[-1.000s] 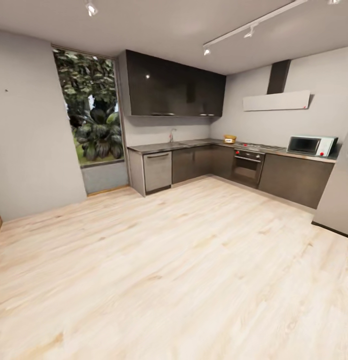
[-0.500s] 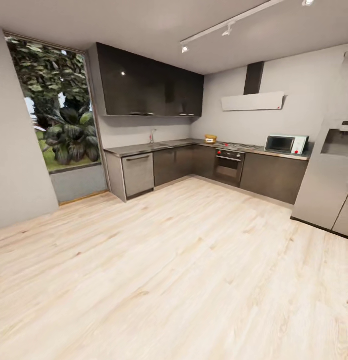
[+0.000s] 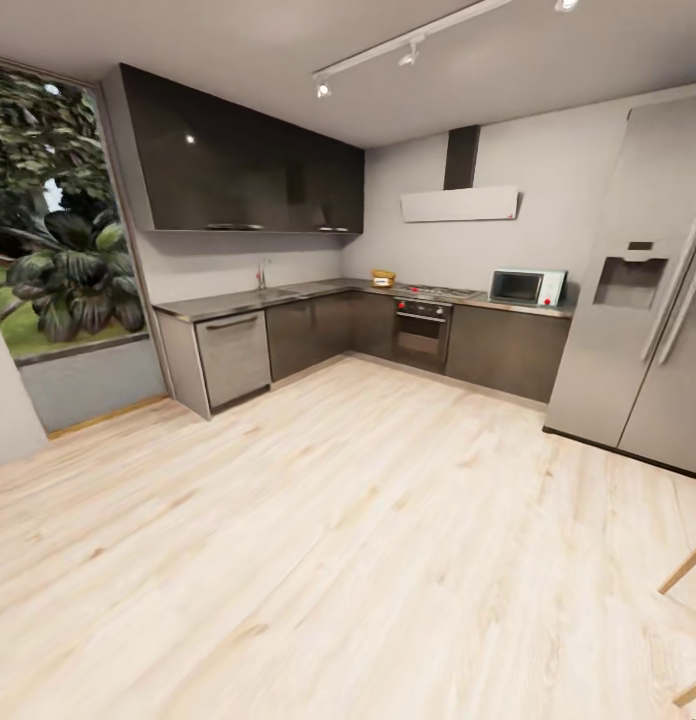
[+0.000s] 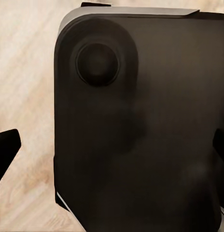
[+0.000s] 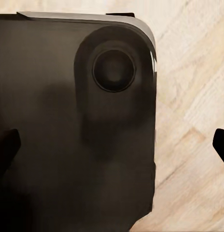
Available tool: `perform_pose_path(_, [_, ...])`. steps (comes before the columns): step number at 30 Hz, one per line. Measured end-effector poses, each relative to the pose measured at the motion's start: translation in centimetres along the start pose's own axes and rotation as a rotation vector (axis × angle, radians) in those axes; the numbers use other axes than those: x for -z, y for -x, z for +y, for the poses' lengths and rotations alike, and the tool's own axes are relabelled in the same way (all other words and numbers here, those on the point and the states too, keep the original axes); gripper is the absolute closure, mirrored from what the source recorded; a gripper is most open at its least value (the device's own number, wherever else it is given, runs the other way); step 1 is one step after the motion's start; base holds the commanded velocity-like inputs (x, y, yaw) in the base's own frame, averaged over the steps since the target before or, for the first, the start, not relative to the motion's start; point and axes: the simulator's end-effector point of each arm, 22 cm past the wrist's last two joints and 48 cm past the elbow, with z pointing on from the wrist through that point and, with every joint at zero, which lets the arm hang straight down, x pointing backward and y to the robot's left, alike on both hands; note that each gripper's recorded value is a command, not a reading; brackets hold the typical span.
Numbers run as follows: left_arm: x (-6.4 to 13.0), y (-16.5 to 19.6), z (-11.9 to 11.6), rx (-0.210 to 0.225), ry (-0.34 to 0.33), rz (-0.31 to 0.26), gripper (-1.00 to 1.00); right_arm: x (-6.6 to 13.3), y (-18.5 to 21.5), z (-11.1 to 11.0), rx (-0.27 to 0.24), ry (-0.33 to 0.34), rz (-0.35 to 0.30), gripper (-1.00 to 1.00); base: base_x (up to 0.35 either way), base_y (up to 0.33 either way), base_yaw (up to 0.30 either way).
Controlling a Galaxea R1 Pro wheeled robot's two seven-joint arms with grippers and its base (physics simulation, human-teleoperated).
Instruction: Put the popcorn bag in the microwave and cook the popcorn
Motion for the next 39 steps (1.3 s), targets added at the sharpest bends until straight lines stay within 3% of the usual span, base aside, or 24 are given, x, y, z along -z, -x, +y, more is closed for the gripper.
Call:
perform_pose_path(29, [0.0, -0.03, 0.13, 0.001, 0.002, 0.001, -1.0, 0.0, 0.0, 0.08, 0.0, 0.001, 0.0, -1.0, 0.326, 0.049, -0.254])
perform_pose_path(34, [0.02, -0.82, 0.16, 0.001, 0.002, 0.043, -1.0, 0.0, 0.0, 0.16, 0.001, 0.002, 0.0, -1.0, 0.334, 0.0, -0.229])
perform_pose_path(39, [0.02, -0.76, 0.09, 0.0, 0.0, 0.042, -1.0, 0.0, 0.01, 0.07, 0.002, 0.001, 0.0, -1.0, 0.335, 0.0, -0.073])
